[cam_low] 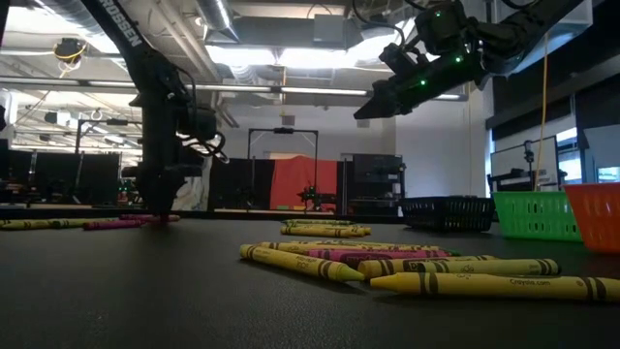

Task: Sort crayons
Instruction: Put the red crayon into the green basket

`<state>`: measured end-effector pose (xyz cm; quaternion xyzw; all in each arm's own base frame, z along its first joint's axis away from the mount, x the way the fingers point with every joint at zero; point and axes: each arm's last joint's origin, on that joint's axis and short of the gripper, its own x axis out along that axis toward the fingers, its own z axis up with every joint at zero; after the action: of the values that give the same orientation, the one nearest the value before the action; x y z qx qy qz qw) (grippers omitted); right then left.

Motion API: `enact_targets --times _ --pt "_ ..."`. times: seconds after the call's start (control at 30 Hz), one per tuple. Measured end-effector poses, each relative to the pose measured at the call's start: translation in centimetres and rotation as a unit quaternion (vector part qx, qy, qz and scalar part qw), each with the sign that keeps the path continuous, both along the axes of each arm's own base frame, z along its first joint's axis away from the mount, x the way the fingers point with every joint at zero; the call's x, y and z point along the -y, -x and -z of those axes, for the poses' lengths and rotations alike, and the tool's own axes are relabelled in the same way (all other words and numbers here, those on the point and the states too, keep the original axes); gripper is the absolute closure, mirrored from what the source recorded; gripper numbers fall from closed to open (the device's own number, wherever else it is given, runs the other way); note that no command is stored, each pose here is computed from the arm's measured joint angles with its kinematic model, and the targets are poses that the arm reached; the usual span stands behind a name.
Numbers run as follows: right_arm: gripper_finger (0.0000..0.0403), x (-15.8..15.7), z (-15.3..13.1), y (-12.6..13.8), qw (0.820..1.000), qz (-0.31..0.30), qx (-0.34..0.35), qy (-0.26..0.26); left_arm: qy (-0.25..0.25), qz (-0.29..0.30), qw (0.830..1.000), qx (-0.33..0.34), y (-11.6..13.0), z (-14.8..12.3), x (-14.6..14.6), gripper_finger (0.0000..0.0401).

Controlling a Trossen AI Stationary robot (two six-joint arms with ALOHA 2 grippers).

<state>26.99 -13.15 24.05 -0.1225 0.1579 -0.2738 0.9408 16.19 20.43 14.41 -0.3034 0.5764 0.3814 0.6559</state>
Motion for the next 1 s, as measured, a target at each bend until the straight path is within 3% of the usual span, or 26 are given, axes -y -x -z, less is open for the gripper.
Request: enact_targets --times 0.33,0.63,0.83,1.0 --pt "0.0265 0.0 0.0 0.0 1.0 0.0 0.0 0.0 0.011 0.026 1.0 0.005 0.3 0.6 0.5 0.0288" --pt "0.0265 0.0 0.2 0.1 0.999 0.008 0.008 -0.031 0.01 0.059 0.998 0.001 -0.2 0.7 0.9 0.0369" --pt "0.0262 -0.3 0.6 0.0 0.997 -0.047 -0.001 -0.057 0.001 0.097 0.995 -0.009 -0.8 0.4 1.3 0.0394" --pt "0.0228 -0.5 0.6 -0.1 0.994 -0.081 0.0 -0.067 -0.015 0.134 0.991 0.018 -1.5 -1.1 2.6 0.0397"
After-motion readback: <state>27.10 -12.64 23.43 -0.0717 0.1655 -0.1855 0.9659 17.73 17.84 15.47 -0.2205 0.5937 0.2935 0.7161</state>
